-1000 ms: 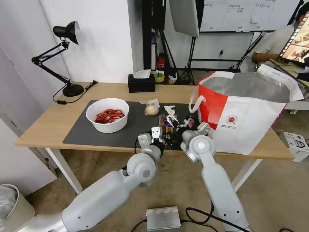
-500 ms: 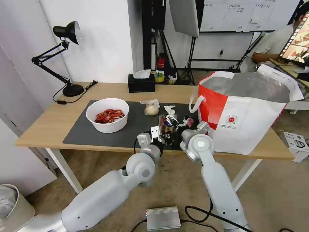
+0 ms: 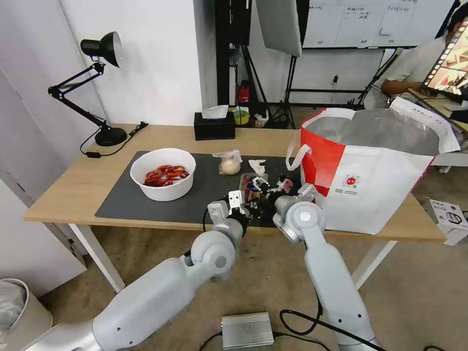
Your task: Pick up the trash from the table and place it into the takeout bag.
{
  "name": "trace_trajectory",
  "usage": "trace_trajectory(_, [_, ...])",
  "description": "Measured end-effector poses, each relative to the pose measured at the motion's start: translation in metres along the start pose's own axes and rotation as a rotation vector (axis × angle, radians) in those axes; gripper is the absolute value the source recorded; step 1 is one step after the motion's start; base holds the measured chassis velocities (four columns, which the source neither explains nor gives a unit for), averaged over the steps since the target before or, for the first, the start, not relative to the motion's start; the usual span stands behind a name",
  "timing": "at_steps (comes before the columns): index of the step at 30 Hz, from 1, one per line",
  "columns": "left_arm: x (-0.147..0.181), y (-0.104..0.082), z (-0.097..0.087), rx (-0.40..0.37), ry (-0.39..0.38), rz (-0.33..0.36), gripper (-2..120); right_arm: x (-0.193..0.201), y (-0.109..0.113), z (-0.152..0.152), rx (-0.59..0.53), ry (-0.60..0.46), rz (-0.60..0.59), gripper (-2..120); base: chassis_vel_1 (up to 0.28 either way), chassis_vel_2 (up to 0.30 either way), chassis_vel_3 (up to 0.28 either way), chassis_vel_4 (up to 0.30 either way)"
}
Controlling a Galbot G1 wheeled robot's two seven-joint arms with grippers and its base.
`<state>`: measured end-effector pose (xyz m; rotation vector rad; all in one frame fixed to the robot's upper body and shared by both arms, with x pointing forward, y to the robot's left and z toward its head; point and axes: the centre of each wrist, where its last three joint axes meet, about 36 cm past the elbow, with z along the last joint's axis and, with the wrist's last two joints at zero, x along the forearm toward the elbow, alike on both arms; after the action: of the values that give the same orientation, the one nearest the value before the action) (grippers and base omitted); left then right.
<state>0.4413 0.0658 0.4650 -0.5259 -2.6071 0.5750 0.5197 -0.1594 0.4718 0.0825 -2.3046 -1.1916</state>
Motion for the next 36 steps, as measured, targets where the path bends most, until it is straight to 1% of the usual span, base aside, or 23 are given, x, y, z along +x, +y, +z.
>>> trace_trajectory(2, [0.0, 0.0, 0.0, 0.002, -0.008, 0.001, 0, 0.001, -0.001, -0.002, -0.003, -0.001, 0.007, 37, 0.0, 0.0, 0.0, 0.0])
trace_trajectory(3, [0.0, 0.0, 0.0, 0.002, -0.008, 0.001, 0, 0.001, -0.001, -0.002, -0.003, -0.001, 0.007, 37, 0.0, 0.0, 0.0, 0.0])
trace_trajectory(4, [-0.001, 0.0, 0.0, 0.002, -0.011, 0.0, 0, 0.002, -0.002, -0.003, -0.005, -0.002, 0.01, 32, 0.0, 0.0, 0.0, 0.0])
trace_trajectory(5, [-0.001, 0.0, 0.0, 0.002, -0.011, 0.0, 0, 0.002, -0.002, -0.003, -0.005, -0.002, 0.01, 32, 0.0, 0.0, 0.0, 0.0])
trace_trajectory(7, [-0.001, 0.0, -0.002, 0.002, -0.015, 0.002, 0, 0.004, -0.003, -0.005, -0.008, -0.004, 0.013, 22, 0.0, 0.0, 0.0, 0.0])
trace_trajectory(8, [-0.001, -0.001, -0.002, 0.003, -0.015, 0.004, 0, 0.005, -0.005, -0.005, -0.009, -0.004, 0.015, 15, 0.0, 0.0, 0.0, 0.0])
trace_trajectory(9, [-0.001, -0.001, -0.002, 0.003, -0.015, 0.004, 0, 0.005, -0.005, -0.005, -0.009, -0.004, 0.015, 15, 0.0, 0.0, 0.0, 0.0])
trace_trajectory(12, [-0.001, -0.001, -0.002, 0.005, -0.014, 0.004, 0, 0.006, -0.006, -0.005, -0.011, -0.004, 0.017, 3, 0.0, 0.0, 0.0, 0.0])
trace_trajectory(13, [-0.001, -0.001, -0.002, 0.005, -0.014, 0.004, 0, 0.006, -0.006, -0.005, -0.011, -0.004, 0.017, 3, 0.0, 0.0, 0.0, 0.0])
trace_trajectory(14, [0.0, -0.001, -0.001, 0.005, -0.013, 0.004, 0, 0.006, -0.006, -0.005, -0.011, -0.002, 0.017, 0, 0.0, 0.0, 0.0, 0.0])
trace_trajectory(28, [0.002, 0.005, -0.005, 0.013, -0.024, 0.0, 0, 0.002, -0.006, -0.002, -0.02, 0.007, 0.018, 0, 0.0, 0.0, 0.0, 0.0])
trace_trajectory(32, [0.005, 0.008, -0.005, 0.013, -0.027, -0.001, 0, 0.002, -0.005, -0.002, -0.021, 0.007, 0.015, 0, 0.0, 0.0, 0.0, 0.0])
trace_trajectory(34, [0.008, 0.013, -0.007, 0.011, -0.033, -0.001, 0, 0.002, -0.005, -0.003, -0.021, 0.007, 0.014, 0, 0.0, 0.0, 0.0, 0.0])
trace_trajectory(36, [0.011, 0.018, -0.009, 0.009, -0.041, -0.001, 7, 0.002, -0.005, -0.002, -0.021, 0.008, 0.013, 0, 0.0, 0.0, 0.0, 0.0])
